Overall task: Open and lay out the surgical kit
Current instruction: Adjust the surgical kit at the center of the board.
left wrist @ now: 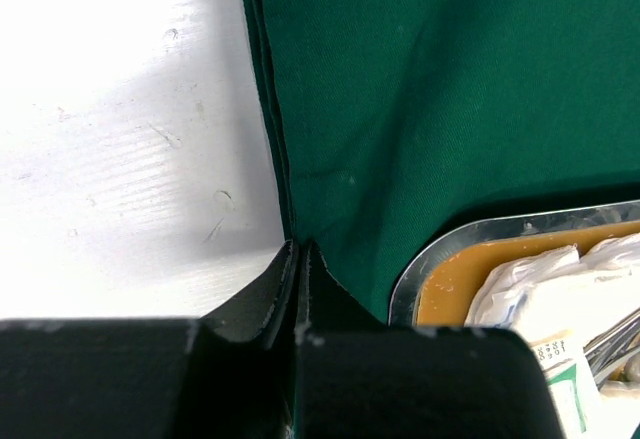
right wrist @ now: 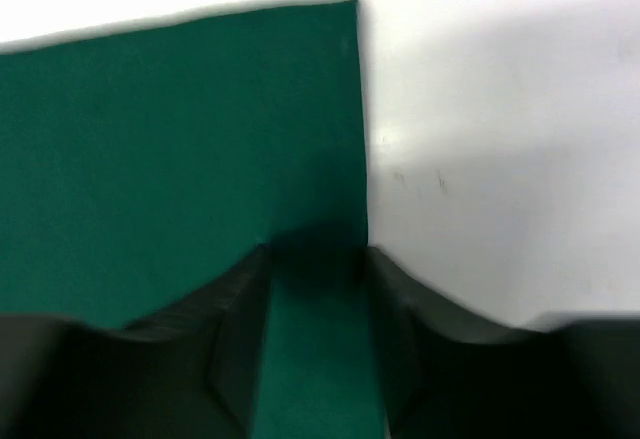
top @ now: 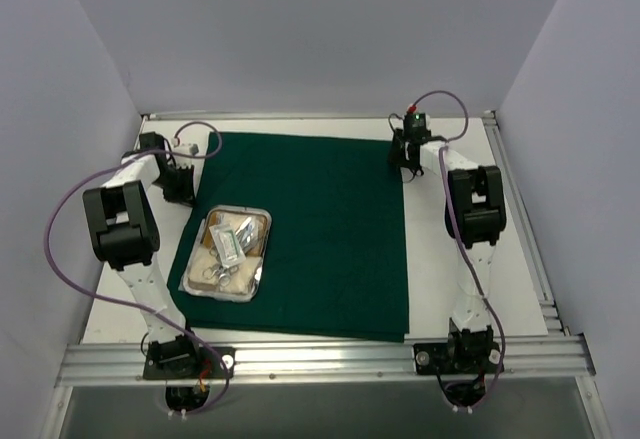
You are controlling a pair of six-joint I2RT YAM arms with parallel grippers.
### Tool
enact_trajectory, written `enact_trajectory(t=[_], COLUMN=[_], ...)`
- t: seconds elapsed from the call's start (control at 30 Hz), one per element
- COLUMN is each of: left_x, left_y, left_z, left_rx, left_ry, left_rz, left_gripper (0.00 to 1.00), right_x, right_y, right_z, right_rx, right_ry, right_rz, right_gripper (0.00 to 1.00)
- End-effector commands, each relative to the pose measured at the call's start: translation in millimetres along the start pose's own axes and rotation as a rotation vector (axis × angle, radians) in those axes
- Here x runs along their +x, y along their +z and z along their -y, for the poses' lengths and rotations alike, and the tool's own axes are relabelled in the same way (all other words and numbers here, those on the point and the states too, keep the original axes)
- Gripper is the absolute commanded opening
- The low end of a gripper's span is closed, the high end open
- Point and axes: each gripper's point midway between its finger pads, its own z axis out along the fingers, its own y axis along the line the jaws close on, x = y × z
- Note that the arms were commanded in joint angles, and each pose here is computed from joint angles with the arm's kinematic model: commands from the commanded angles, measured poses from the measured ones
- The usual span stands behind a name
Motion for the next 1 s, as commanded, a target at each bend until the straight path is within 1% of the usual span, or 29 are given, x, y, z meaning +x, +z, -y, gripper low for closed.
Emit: enact_trajectory(t=[0.0,0.03,0.13,0.27,0.3,0.33,0.43,0.5,0.53,0.57,0.6,0.63,0.67,0.7,0.73,0.77,0.8,0.83,0.87,0.9,0.93,0.97], left_x=[-10,-10,-12,-14,-15,-17,-20,-25,-26,-27,-31,-32,-33,-36,-38,-39,-40,-36,-35,-30,-20,-16], left_y=[-15,-14,-13,-15,-16,-16,-17,-22,-26,-31,-40,-46,-53,-65,-72,-77,-89,-92,-96,-103,-101,-101], left_z=[-1,-1,3,10,12,12,9,7,6,3,1,-3,-8,-9,-8,-6,0,5,15,22,27,32], left_rx=[-0.003,0.004,0.031,0.059,0.061,0.060,0.042,0.030,0.024,0.015,0.001,-0.015,-0.029,-0.041,-0.046,-0.041,-0.037,-0.019,0.018,0.034,0.052,0.073], left_ry=[0.021,0.017,0.009,0.007,0.009,0.013,0.015,0.015,0.017,0.014,0.017,0.018,0.013,0.018,0.019,0.028,0.043,0.055,0.068,0.077,0.084,0.090], left_rz=[0.048,0.041,0.041,0.054,0.059,0.067,0.070,0.081,0.086,0.095,0.114,0.124,0.138,0.160,0.172,0.183,0.203,0.200,0.208,0.204,0.183,0.177], left_gripper=[0.04,0.04,0.04,0.04,0.04,0.04,0.04,0.05,0.08,0.15,0.19,0.24,0.29,0.36,0.38,0.40,0.44,0.46,0.47,0.48,0.49,0.49], right_x=[62,61,45,8,-11,-20,-43,-48,-48,-50,-50,-51,-50,-51,-52,-56,-61,-63,-68,-71,-62,-72], right_y=[24,25,30,36,35,36,39,37,37,34,32,29,22,18,12,-3,-12,-24,-50,-64,-79,-110], right_z=[1,-1,-4,1,-1,1,-1,-5,-6,-8,-8,-8,-9,-8,-7,-7,-2,-7,-10,-6,-32,-51], right_rx=[0.010,-0.004,-0.048,-0.042,-0.044,-0.032,-0.034,-0.046,-0.047,-0.055,-0.054,-0.055,-0.051,-0.031,-0.016,-0.004,0.032,0.056,0.074,0.135,0.117,0.078], right_ry=[-0.032,-0.025,0.027,0.080,0.086,0.090,0.113,0.122,0.131,0.134,0.134,0.130,0.120,0.110,0.102,0.088,0.085,0.069,0.055,0.044,0.006,0.003], right_rz=[-0.184,-0.184,-0.147,-0.056,-0.014,0.006,0.051,0.063,0.063,0.068,0.065,0.065,0.055,0.056,0.059,0.074,0.098,0.122,0.158,0.201,0.217,0.287], right_gripper=[0.33,0.19,0.00,0.00,0.00,0.00,0.00,0.00,0.00,0.00,0.00,0.06,0.14,0.31,0.36,0.40,0.45,0.47,0.48,0.51,0.52,0.53])
